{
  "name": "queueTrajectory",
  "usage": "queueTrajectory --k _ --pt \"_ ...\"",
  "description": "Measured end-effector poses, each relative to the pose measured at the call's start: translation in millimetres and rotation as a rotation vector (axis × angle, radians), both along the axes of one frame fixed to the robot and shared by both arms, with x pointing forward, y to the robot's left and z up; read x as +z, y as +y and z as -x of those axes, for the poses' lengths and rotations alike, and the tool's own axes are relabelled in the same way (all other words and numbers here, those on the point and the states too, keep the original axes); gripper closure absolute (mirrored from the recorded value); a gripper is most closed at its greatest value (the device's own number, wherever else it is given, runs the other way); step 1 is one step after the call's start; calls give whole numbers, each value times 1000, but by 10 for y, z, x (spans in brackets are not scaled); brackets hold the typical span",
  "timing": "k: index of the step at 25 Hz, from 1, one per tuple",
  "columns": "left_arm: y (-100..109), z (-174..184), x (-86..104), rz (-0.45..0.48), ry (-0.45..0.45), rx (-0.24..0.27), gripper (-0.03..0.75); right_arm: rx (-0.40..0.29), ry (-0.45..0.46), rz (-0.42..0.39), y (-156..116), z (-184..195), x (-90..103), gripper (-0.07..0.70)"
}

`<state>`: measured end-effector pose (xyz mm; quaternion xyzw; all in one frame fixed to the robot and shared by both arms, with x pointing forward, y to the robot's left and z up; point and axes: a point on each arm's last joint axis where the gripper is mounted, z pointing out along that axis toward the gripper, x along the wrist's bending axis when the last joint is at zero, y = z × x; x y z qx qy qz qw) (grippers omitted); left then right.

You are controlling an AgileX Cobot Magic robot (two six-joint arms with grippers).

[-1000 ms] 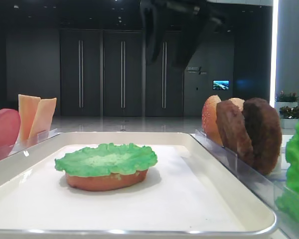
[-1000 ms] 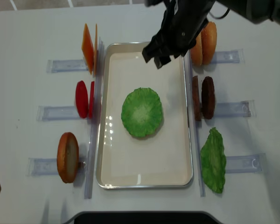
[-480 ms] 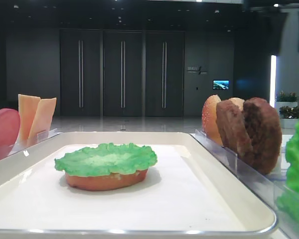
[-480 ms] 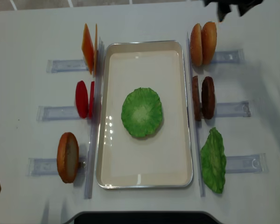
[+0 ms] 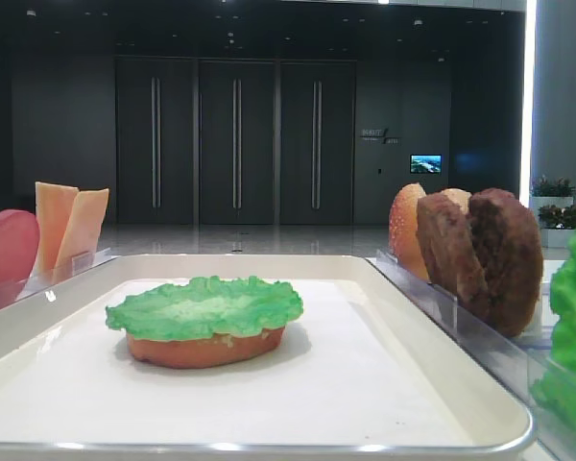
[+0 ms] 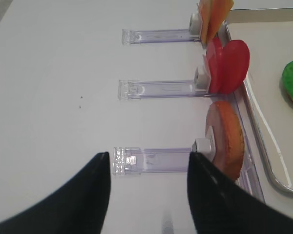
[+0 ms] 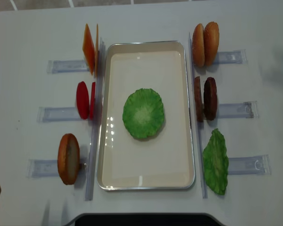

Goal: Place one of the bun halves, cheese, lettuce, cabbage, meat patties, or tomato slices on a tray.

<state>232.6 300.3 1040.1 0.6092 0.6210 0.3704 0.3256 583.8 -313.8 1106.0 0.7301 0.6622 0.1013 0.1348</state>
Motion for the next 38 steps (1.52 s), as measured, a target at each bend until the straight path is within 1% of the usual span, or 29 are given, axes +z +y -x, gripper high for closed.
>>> queueTrajectory --k 2,3,6,8,9,10,13,15,16,17,19,20,24,26,33,37,38 --pt "0 0 0 0 0 0 325 2 25 24 -11 325 -13 251" --pt "0 0 0 0 0 0 325 3 57 38 -19 501 -84 251" --pt "0 0 0 0 0 0 325 5 101 62 -22 1096 -206 251" --pt "0 0 0 0 0 0 325 4 108 60 -10 1470 -290 251" --pt "0 0 0 0 0 0 325 3 98 55 -1 1624 -307 251" --pt "0 0 0 0 0 0 325 3 103 50 7 1755 -364 252" --pt "0 0 0 0 0 0 325 1 75 29 37 2115 -477 254" --pt "0 0 0 0 0 0 325 1 27 1 69 2346 -561 254" --pt "0 0 0 0 0 0 325 1 -21 -8 82 2467 -575 254" --pt "0 0 0 0 0 0 325 3 -32 -10 87 2547 -638 254" --pt "0 0 0 0 0 0 325 20 -79 -17 104 2685 -728 254" --pt "0 0 0 0 0 0 325 36 -114 -23 117 2732 -733 255" --pt "0 0 0 0 0 0 325 111 -275 -43 175 2922 -650 258" --pt "0 0 0 0 0 0 325 127 -351 -47 192 3022 -613 261" --pt "0 0 0 0 0 0 325 142 -570 -25 206 3352 -568 261" --pt "0 0 0 0 0 0 325 145 -677 -14 211 3514 -574 261" --pt "0 0 0 0 0 0 325 146 -692 -13 212 3536 -575 261"
